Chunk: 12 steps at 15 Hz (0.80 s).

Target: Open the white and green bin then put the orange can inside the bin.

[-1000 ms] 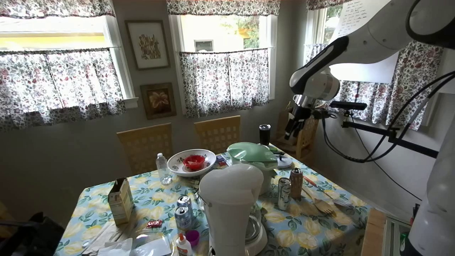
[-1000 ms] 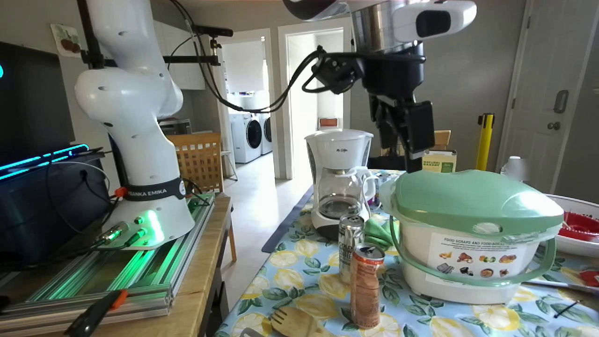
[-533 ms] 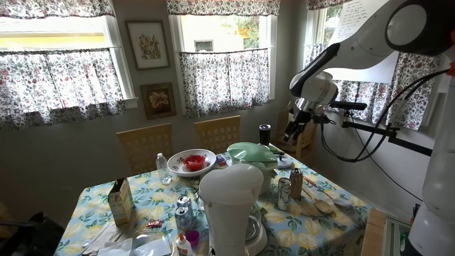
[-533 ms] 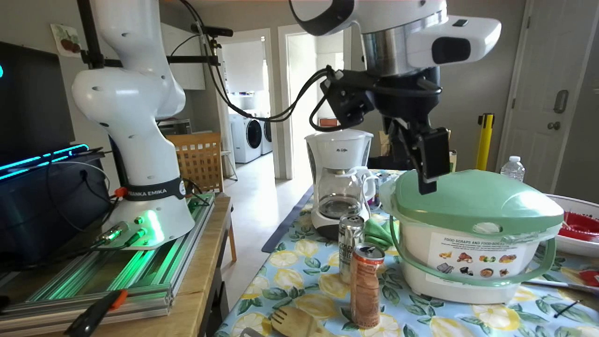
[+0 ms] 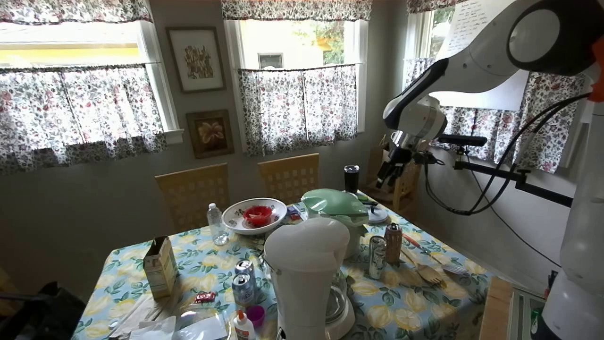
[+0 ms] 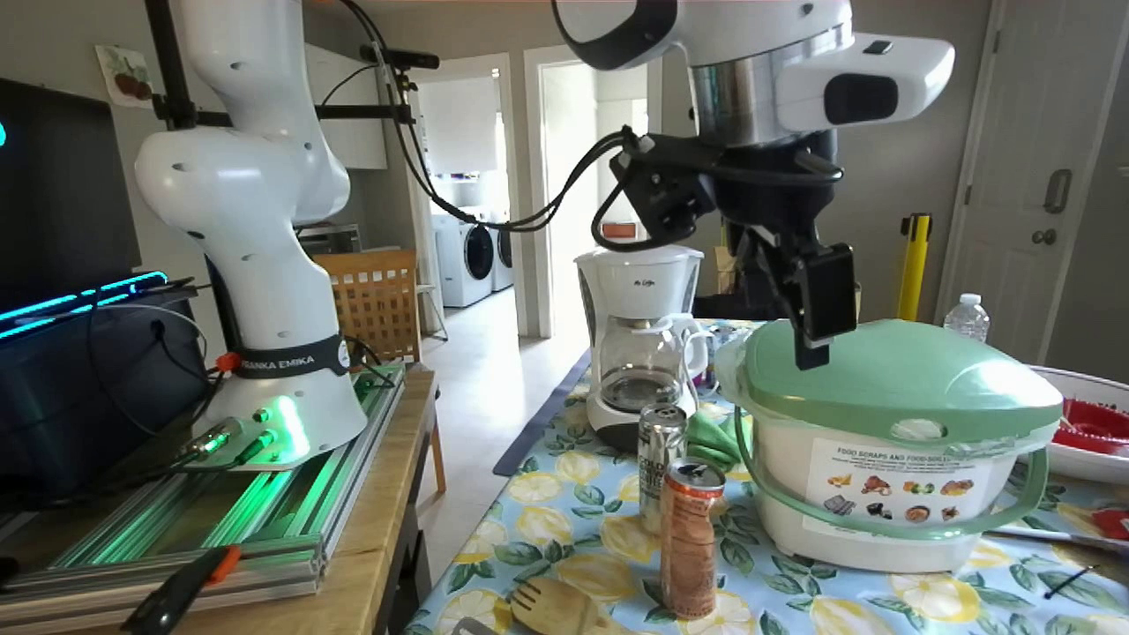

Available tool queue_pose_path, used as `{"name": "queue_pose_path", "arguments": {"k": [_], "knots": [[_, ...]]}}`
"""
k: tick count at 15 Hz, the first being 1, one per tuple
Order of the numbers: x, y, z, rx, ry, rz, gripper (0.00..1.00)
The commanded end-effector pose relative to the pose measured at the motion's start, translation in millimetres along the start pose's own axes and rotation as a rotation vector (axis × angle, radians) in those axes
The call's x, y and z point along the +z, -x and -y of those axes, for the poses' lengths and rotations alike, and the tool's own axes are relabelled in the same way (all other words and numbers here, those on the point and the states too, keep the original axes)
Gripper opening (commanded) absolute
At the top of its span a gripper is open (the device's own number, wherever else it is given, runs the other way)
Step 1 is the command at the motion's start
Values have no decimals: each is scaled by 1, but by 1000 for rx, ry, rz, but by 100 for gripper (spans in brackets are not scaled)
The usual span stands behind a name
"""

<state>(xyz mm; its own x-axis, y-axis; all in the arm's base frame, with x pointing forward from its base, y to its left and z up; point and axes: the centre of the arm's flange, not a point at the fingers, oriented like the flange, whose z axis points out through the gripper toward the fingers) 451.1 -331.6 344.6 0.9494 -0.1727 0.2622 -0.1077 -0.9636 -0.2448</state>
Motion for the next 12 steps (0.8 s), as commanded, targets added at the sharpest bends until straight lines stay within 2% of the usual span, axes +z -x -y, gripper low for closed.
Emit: {"name": "queue_pose_path", "arguments": {"k": [1,2,5,8,12], "knots": [[11,-3,-9,0,-22,0,100],[17,-4,-15,-22,-71,1,100],[31,-6,-22,-35,-103,-35,100],[44,-9,-28,-47,-121,-61,100],[65,-19,-30,-61,-127,-35,100]]}}
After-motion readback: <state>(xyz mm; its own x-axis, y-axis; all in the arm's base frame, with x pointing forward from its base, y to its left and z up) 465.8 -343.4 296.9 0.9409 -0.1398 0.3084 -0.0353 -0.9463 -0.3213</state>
